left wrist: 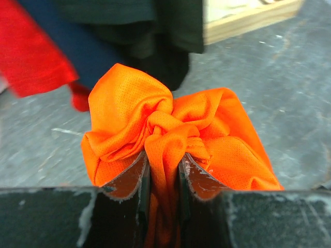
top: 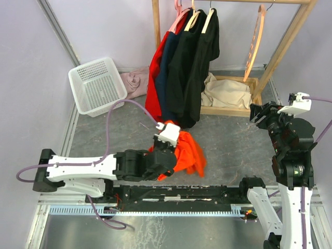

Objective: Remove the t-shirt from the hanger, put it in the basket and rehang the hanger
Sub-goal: Pick up the T-shirt from the center of the board, then place the T-shirt in the bin.

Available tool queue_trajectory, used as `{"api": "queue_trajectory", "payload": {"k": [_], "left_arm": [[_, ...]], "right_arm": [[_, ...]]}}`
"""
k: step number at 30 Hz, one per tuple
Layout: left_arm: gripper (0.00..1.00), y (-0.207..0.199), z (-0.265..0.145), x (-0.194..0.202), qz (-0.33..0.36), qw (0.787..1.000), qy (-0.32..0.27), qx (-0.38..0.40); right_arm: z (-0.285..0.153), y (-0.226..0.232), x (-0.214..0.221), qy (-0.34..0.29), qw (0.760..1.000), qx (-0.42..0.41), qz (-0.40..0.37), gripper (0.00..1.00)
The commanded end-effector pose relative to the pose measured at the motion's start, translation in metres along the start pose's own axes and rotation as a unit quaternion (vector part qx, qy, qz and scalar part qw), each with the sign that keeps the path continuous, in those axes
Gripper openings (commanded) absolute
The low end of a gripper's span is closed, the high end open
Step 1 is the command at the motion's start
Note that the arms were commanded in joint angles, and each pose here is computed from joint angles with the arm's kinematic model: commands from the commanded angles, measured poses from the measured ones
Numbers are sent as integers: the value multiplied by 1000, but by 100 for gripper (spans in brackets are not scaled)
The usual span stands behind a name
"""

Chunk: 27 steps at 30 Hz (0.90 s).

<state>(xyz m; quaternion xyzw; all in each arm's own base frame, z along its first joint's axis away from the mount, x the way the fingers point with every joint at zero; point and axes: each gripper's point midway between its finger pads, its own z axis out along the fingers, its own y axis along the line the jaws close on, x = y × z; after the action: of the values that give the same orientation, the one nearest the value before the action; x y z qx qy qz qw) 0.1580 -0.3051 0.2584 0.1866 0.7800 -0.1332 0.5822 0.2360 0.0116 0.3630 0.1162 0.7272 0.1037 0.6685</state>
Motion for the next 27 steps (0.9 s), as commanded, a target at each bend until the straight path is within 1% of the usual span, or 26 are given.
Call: {"api": "queue_trajectory", "payload": {"k": [1, 6, 8, 11, 12, 13, 18, 21, 24, 27], "left_arm": [[3, 81, -21, -14, -53, 988, -49, -134], [3, 149, -34, -21, -118, 969, -75, -204], [3, 167, -36, -28, -133, 962, -90, -221], [3, 192, -37, -42, -138, 949, -112, -260], [3, 200, -37, -45, -129, 946, -112, -275], [3, 208, -36, -50, -136, 941, -116, -286], [3, 241, -15, -74, -133, 934, -123, -309], [3, 263, 9, -84, -134, 932, -118, -316], [3, 286, 25, -103, -140, 925, -125, -329], [3, 291, 25, -137, -146, 919, -165, -326]], "right_arm": [[0, 8, -13, -21, 1000, -17, -4, 64], [1, 10, -11, -17, 1000, -24, -2, 64], [2, 12, -9, -14, 1000, -28, 0, 64], [4, 14, -9, -12, 999, -34, 1, 64], [5, 14, -8, -10, 999, -33, 2, 64], [6, 14, -8, -10, 999, -34, 2, 64], [6, 15, -5, -6, 999, -36, 0, 64], [6, 15, -5, -5, 999, -36, -2, 64], [6, 15, -4, -4, 999, -36, -3, 64], [7, 15, -2, -2, 999, -38, -2, 63]]}}
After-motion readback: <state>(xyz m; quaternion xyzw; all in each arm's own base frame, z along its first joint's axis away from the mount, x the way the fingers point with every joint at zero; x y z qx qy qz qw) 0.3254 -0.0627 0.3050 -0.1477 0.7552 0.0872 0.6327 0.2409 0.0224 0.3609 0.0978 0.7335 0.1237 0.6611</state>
